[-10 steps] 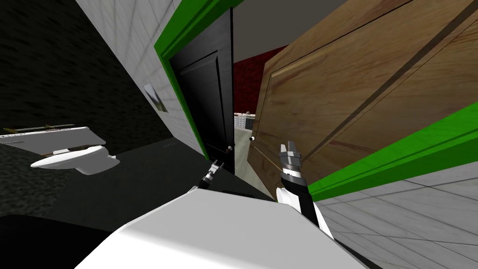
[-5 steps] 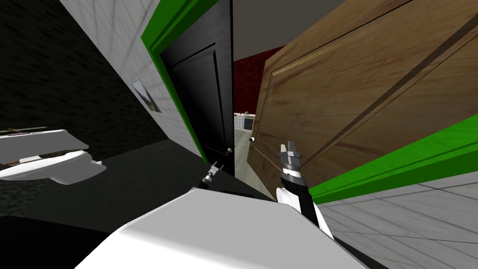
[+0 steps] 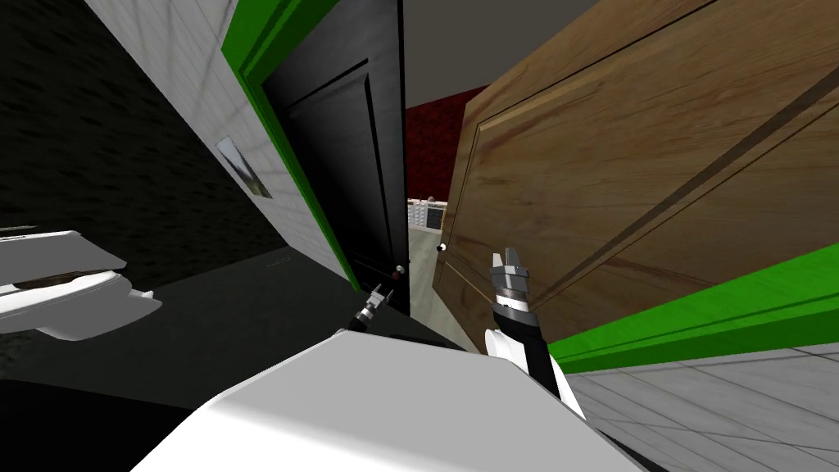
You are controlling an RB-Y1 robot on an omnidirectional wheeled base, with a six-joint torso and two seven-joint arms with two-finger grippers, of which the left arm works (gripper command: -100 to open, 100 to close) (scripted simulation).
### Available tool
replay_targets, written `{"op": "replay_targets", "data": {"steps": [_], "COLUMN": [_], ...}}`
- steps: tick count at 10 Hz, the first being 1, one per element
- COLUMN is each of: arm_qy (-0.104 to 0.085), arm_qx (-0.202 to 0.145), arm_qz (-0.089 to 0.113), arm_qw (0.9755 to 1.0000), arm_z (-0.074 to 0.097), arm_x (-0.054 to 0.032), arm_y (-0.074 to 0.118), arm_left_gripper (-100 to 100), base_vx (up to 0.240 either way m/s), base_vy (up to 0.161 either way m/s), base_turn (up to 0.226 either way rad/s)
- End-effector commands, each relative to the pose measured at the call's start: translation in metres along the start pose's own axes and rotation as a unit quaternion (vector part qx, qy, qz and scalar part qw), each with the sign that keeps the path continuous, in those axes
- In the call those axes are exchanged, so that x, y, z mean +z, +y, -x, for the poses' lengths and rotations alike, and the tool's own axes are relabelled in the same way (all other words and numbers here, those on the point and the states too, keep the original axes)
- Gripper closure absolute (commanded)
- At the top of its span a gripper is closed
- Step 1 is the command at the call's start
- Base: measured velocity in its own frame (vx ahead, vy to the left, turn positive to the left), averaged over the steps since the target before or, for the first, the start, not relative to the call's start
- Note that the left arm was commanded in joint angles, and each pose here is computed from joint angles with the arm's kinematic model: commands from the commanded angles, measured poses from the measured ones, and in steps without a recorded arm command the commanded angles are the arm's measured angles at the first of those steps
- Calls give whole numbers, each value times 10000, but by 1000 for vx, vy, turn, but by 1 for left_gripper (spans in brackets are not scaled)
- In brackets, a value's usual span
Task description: Push the door open
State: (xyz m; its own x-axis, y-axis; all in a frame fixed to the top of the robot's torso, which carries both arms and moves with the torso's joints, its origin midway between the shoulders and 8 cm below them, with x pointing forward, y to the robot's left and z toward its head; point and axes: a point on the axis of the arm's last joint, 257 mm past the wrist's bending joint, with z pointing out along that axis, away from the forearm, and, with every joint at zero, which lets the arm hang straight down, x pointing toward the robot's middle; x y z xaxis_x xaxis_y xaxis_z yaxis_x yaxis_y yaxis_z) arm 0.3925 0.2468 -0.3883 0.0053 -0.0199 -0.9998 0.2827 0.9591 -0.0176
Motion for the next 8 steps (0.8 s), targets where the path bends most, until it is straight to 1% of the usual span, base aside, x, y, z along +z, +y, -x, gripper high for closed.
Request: {"op": "replay_targets", "data": {"steps": [1, 5, 6, 7, 8], "arm_qy": [3, 9, 6, 6, 6], "arm_qx": [0, -9, -9, -9, -9], "arm_qz": [28, 91, 81, 81, 81], "arm_qw": [10000, 10000, 10000, 10000, 10000], "arm_z": [-12, -35, -30, -30, -30], "arm_x": [26, 80, 74, 74, 74], "arm_y": [-9, -35, -31, -31, -31], "arm_left_gripper": [-100, -100, -100, 100, 100], "base_vx": [215, 195, 92, -14, -33], "base_vy": [-64, -24, -20, 4, 7], "base_turn": [-36, -34, -3, 1, -11]}}
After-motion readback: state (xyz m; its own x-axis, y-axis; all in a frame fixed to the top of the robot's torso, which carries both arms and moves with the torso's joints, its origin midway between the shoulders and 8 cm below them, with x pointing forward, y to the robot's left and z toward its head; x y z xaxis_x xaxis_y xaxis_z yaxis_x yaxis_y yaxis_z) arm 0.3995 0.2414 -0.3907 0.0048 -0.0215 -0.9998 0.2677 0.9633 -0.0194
